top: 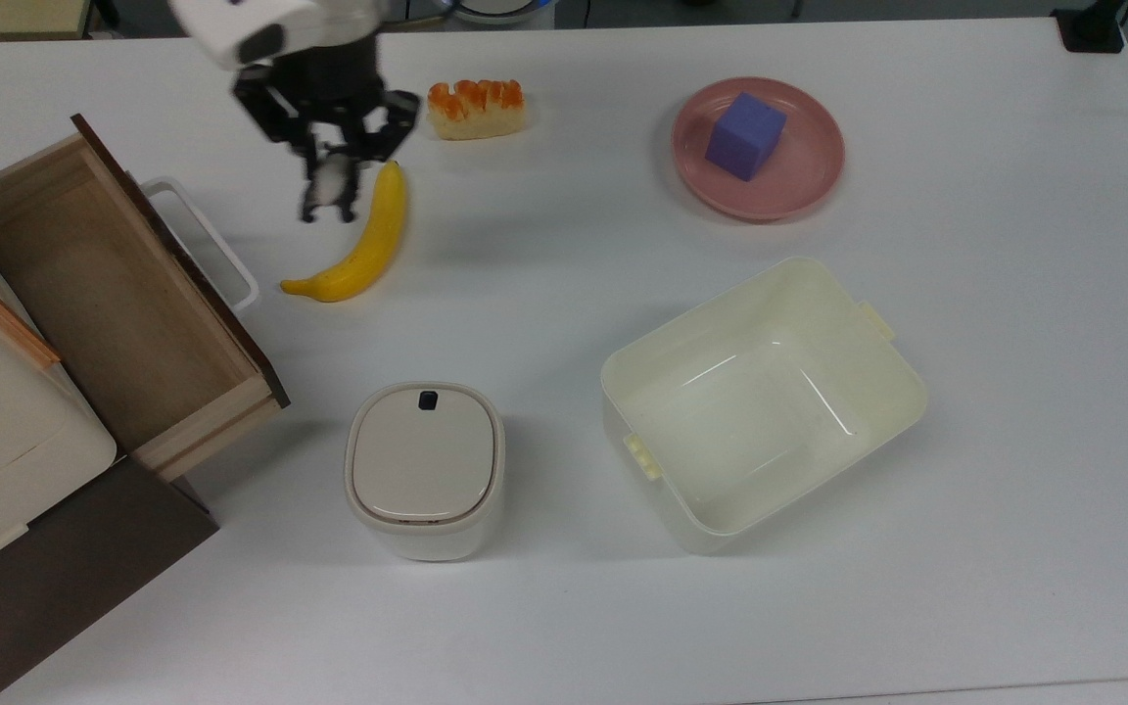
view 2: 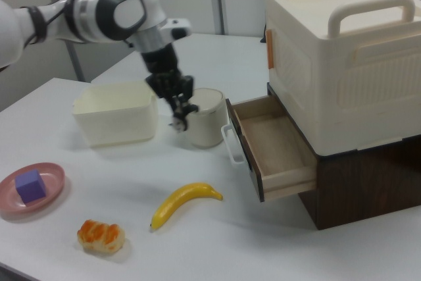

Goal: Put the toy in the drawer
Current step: 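Lift the panda toy and carry it over the open wooden drawer, then lower the panda toy into the drawer and open the gripper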

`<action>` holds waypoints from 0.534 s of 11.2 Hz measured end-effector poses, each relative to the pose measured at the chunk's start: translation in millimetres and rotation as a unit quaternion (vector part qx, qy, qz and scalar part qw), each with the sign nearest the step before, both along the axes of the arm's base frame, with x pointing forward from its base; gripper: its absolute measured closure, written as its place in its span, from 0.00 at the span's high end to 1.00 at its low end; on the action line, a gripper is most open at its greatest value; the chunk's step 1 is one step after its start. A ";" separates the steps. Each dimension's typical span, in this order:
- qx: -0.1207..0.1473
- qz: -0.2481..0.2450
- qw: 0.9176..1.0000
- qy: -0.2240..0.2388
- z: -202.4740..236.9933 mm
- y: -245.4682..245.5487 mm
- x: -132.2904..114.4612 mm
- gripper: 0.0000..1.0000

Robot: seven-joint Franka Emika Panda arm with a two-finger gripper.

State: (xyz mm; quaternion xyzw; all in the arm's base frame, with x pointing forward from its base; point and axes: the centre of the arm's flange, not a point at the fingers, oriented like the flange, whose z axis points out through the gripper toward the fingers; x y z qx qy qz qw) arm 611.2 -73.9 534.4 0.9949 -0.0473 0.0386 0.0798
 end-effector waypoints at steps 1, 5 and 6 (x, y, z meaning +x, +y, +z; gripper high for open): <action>-0.024 0.015 1.000 -0.005 8.5 -23.7 9.6 0.33; -0.093 0.083 0.992 -0.032 1.6 -90.3 46.5 0.33; -0.108 0.096 0.989 -0.032 -5.7 -103.8 50.3 0.33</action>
